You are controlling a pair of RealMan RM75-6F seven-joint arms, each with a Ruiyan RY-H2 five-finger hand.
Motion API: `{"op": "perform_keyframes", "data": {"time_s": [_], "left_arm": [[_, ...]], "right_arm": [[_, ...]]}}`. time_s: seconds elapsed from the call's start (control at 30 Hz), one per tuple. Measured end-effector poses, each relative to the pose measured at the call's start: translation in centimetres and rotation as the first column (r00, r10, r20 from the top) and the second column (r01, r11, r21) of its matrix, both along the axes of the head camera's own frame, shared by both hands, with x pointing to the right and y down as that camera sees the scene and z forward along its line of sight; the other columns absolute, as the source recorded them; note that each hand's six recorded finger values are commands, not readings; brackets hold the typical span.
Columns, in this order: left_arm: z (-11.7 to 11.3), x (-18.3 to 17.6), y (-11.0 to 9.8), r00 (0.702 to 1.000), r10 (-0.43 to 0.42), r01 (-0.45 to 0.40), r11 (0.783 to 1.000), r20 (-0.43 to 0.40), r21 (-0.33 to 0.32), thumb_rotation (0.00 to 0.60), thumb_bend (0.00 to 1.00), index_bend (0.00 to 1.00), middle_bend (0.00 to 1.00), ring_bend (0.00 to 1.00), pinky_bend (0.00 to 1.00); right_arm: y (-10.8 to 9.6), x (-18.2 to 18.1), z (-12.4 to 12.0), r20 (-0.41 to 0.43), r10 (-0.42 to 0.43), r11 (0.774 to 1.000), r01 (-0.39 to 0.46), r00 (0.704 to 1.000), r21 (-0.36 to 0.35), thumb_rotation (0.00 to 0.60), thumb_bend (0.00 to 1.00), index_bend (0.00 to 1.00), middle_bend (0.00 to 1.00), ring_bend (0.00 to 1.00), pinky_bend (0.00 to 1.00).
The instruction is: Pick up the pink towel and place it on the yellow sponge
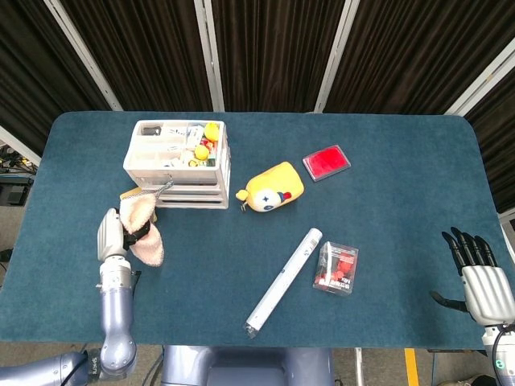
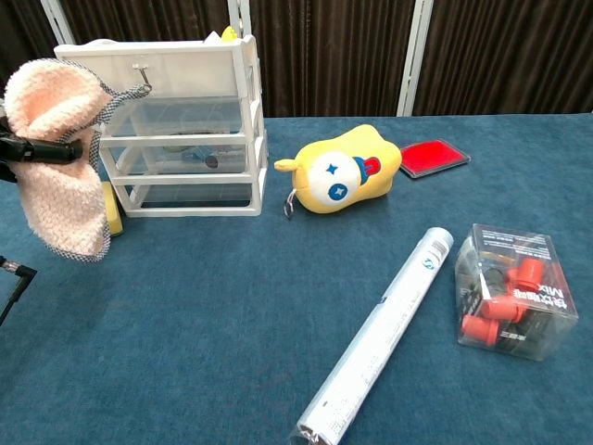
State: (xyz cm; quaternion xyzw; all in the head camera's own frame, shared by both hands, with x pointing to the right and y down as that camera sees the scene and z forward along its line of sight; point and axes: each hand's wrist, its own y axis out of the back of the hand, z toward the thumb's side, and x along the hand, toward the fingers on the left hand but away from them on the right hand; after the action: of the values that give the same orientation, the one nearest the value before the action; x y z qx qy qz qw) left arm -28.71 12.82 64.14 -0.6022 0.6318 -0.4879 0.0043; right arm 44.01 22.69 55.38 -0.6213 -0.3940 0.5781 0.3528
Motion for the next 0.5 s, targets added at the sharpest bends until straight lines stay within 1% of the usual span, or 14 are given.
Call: {"op": "perform_keyframes", "data": {"time_s": [0.3, 0.5], "left_arm": [[-0.09, -0.22, -0.08, 1.0, -0.007, 0.007, 1.0, -0.009, 0.013, 0.6, 0.68, 1.0, 0.84, 0.75, 0.74], [0.07, -0.46, -0.08, 1.0, -0.01, 0.01, 1.0, -0.004, 0.003, 0.6, 0.68, 1.0, 0.84, 0.75, 0.74]], "right_arm": [[0.0, -0.02, -0.01, 0.001, -0.001, 1.0, 0.001, 1.0, 0.0, 0.6, 0.01, 0.0, 0.0, 0.0, 0.0], [-0.02, -0.02, -0.03, 0.001, 0.0, 1.0, 0.0, 1.0, 0.001, 0.6, 0.01, 0.0, 0.0, 0.0, 0.0]]}}
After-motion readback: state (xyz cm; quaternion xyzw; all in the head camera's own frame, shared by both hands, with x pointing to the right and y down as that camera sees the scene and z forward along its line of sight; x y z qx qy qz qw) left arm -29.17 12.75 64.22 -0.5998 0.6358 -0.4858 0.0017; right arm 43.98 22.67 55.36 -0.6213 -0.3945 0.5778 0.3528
